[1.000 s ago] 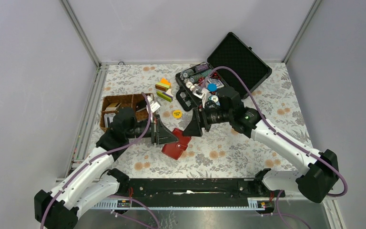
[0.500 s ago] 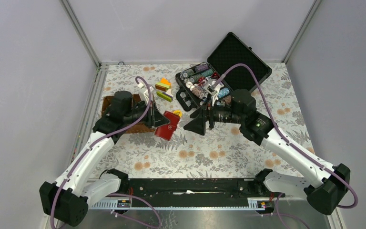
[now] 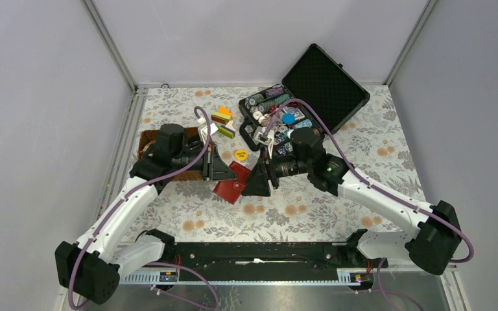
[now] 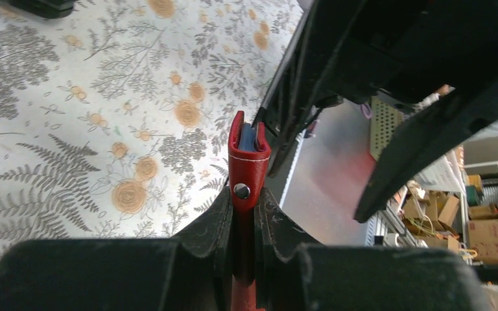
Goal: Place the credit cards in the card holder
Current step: Open the card holder at the center of the board.
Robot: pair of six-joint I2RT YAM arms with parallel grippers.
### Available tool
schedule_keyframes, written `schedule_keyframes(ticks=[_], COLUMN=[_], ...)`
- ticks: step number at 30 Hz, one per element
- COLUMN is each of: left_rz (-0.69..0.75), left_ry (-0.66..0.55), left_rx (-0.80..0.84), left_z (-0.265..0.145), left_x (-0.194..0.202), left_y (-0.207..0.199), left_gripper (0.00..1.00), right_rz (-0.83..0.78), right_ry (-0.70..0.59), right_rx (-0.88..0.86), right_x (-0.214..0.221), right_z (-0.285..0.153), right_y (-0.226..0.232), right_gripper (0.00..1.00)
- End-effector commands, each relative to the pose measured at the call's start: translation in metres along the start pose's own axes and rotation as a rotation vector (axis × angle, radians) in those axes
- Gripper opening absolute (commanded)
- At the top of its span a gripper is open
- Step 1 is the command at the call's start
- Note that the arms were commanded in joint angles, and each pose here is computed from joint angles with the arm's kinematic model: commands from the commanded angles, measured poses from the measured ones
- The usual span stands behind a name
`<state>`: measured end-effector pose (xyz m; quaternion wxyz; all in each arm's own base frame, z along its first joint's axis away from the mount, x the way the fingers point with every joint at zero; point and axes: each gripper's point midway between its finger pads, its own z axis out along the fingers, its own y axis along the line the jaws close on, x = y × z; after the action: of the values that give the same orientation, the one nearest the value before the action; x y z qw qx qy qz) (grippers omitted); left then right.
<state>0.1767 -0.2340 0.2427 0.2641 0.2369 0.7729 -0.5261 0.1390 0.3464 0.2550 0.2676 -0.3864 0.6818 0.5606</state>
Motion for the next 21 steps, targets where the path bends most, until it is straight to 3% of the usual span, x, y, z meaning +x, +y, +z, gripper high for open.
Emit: schedule_keyframes(ticks=[1, 17, 21], left_rz=[0.062, 0.093, 0.090], left_ry=[0.010, 0.030, 0.028], left_rx=[0.147, 0.291, 0.286], left_z=[-0.002, -0.007, -0.007], left_x=[-0.001, 0.006, 0.005], left_y=[-0.028, -0.056, -0.054], left_gripper=[0.00, 0.00, 0.00], right_rz=[-0.050, -0.053, -0.059], right_ry=[0.013, 0.098, 0.114], right_rx=[0.004, -0.060, -0.113], right_x=[0.003, 0.026, 0.029], right_z=[0.003, 0.019, 0.023], right_y=[-0.005, 0.000, 0.012], right_gripper=[0.66, 0.60, 0.51])
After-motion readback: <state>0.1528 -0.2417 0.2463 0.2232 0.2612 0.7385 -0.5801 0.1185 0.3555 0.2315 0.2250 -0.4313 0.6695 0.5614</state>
